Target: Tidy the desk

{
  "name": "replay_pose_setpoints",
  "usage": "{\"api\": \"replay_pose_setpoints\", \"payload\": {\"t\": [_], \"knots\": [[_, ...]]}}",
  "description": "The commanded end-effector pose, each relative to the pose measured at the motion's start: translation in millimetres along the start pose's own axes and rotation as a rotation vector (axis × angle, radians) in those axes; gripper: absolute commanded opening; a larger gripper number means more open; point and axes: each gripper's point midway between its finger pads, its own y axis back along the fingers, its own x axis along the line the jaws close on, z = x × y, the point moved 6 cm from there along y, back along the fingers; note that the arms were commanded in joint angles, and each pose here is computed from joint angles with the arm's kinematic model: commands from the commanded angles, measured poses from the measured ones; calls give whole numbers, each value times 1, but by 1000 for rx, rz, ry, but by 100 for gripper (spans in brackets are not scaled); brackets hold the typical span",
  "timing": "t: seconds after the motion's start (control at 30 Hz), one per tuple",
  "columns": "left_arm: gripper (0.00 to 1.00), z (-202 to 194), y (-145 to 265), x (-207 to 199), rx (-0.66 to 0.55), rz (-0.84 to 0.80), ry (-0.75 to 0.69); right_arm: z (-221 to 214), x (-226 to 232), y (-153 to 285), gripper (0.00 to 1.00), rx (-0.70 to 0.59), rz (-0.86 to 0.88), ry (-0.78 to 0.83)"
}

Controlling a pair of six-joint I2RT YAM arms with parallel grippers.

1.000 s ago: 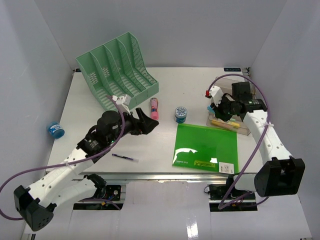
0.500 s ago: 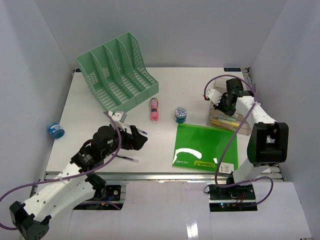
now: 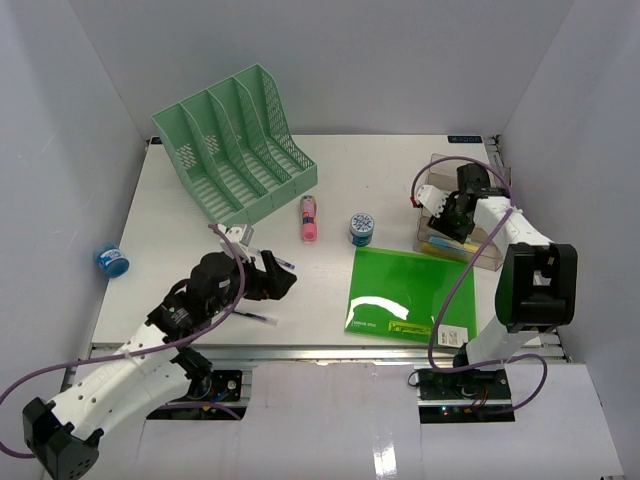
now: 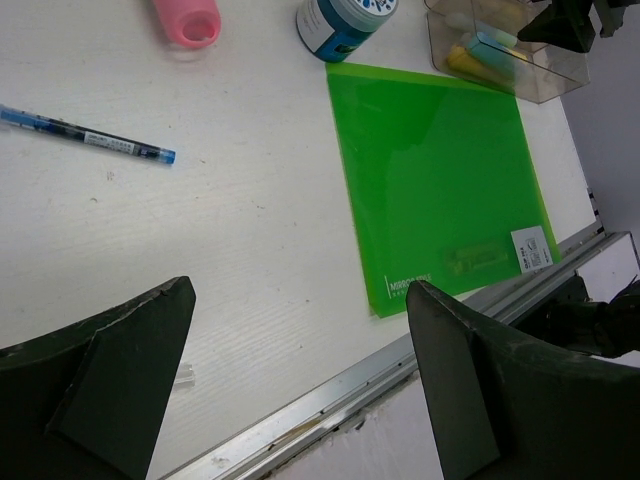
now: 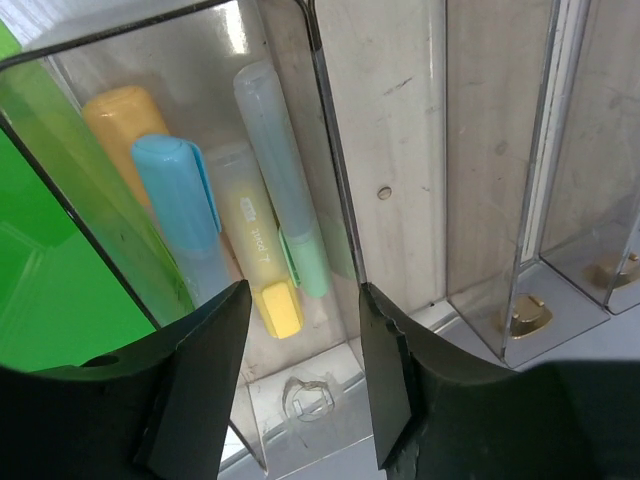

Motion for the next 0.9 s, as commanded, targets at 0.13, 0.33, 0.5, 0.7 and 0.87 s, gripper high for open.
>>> {"api": "replay_pose_setpoints", "payload": {"t": [0.13,0.33,0.5,0.7,0.87], "knots": [[97,14,-29,-18,-9,-9,226,20,3,52,56,-207,-28,-30],[80,21,-62,-8,43,162,443,62,45,114,61,-591,138,-105],[72,13,-93,26,176,454,645,78,98,129,64,-829,388,-210],[65,10,-112,47,288,704,700,83,122,132,64,-951,520,-237],[58,14,-126,53,300,763,702,80,134,123,64,-968,572,-255]]}}
